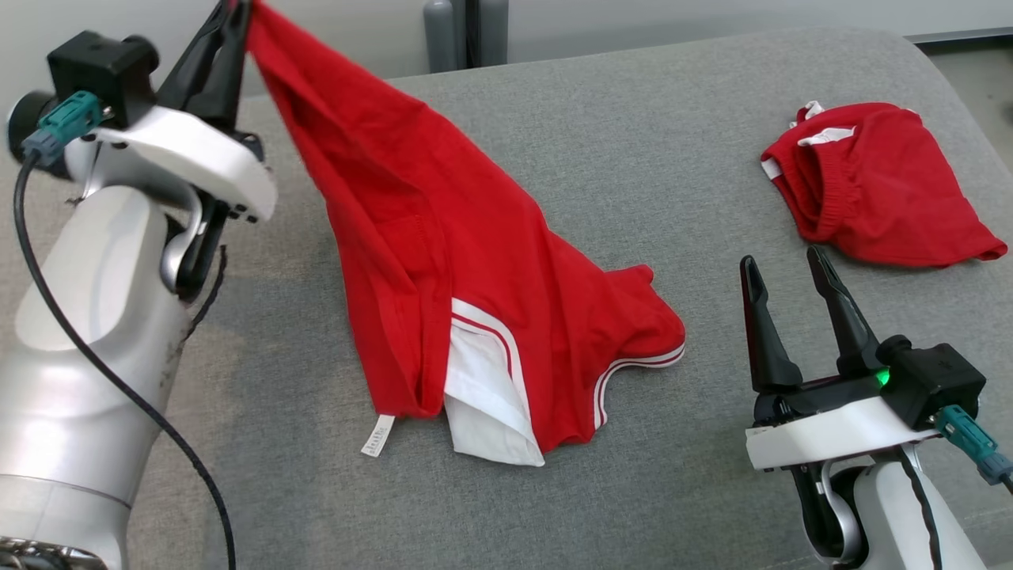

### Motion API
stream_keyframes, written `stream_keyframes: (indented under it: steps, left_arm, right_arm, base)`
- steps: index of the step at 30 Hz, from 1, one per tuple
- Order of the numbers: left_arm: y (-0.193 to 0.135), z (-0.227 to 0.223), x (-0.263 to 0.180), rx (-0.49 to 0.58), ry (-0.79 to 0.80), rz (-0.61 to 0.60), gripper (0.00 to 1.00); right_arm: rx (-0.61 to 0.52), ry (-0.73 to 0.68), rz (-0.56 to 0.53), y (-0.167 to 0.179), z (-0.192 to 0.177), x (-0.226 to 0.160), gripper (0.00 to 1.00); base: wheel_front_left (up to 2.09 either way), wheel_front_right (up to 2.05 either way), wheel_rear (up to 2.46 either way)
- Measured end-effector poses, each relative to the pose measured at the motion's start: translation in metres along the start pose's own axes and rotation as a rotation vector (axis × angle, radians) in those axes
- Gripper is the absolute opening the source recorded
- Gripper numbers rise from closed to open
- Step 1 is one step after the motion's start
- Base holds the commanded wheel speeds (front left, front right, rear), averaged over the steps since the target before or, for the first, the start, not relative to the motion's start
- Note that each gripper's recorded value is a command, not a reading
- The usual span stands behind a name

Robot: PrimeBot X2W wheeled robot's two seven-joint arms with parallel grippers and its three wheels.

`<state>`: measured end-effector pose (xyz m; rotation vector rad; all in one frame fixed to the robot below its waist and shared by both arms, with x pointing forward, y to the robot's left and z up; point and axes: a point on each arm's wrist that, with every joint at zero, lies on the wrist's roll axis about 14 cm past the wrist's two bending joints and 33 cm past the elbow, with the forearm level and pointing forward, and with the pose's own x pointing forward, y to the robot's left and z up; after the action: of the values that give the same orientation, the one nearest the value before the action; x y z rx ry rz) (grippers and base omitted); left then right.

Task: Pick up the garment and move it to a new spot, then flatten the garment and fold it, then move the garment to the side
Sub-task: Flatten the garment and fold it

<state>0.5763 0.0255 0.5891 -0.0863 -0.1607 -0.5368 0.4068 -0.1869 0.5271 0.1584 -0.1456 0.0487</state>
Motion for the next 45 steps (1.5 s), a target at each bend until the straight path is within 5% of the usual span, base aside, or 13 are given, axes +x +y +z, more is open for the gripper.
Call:
stream_keyframes:
  steps: [16,26,27,28,45]
  left_arm:
    - [0.114,-0.102,-0.027,0.071,0.332,0.306,0.0]
    - [0.122,-0.147,-0.022,0.066,0.412,0.32,0.0]
    - [0.122,-0.152,-0.022,0.067,0.419,0.324,0.23]
    - [0.124,-0.154,-0.022,0.071,0.422,0.338,1.0]
    - [0.119,-0.073,-0.022,0.064,0.163,0.371,1.0]
  right_arm:
    - [-0.017,0.062,0.024,0.003,-0.025,0.014,1.0]
    - [-0.035,0.115,-0.015,-0.013,-0.044,0.015,1.0]
    - [-0.035,0.12,-0.017,-0.014,-0.046,0.015,1.0]
    - [-0.037,0.122,-0.019,-0.014,-0.047,0.016,1.0]
    - [-0.035,0.089,0.05,0.009,-0.037,0.022,1.0]
  base:
    - [0.0,0.0,0.0]
    - [0.0,0.0,0.0]
    - [0.0,0.0,0.0]
    - [0.0,0.0,0.0]
    - [0.0,0.0,0.0]
